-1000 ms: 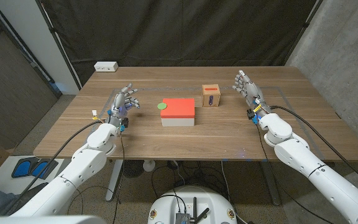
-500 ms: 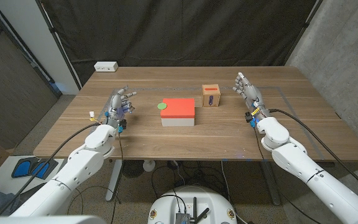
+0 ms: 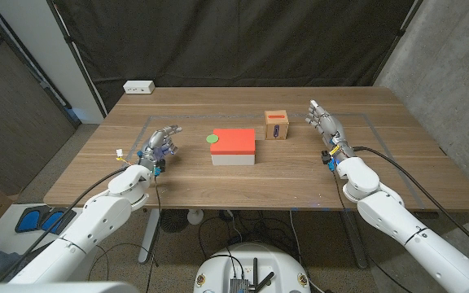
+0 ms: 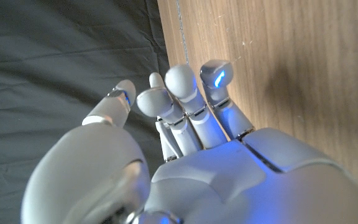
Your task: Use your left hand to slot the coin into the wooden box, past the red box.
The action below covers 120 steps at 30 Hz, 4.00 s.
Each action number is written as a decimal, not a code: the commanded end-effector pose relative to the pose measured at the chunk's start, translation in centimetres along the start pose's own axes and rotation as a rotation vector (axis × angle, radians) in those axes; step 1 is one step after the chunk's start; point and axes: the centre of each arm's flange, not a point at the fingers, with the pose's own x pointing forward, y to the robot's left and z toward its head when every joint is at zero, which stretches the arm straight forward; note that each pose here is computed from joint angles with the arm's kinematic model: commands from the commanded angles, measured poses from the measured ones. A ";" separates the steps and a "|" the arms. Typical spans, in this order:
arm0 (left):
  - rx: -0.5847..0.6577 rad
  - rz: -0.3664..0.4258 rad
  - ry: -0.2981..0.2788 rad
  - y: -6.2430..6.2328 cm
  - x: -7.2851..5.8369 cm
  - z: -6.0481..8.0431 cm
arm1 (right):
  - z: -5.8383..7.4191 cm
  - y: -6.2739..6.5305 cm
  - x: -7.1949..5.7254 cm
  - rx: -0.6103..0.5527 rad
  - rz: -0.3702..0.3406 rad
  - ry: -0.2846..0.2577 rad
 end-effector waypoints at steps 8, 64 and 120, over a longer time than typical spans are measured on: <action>0.056 0.033 0.203 -0.1 -1.4 2.5 | -0.6 -0.3 -1.3 -0.008 0.005 0.024; 0.046 -0.157 0.618 -0.9 0.2 6.6 | -1.6 -0.3 -1.7 -0.038 0.042 0.076; 0.066 -0.245 0.671 -7.3 3.7 4.9 | -2.7 -3.5 -2.1 -0.035 0.022 0.096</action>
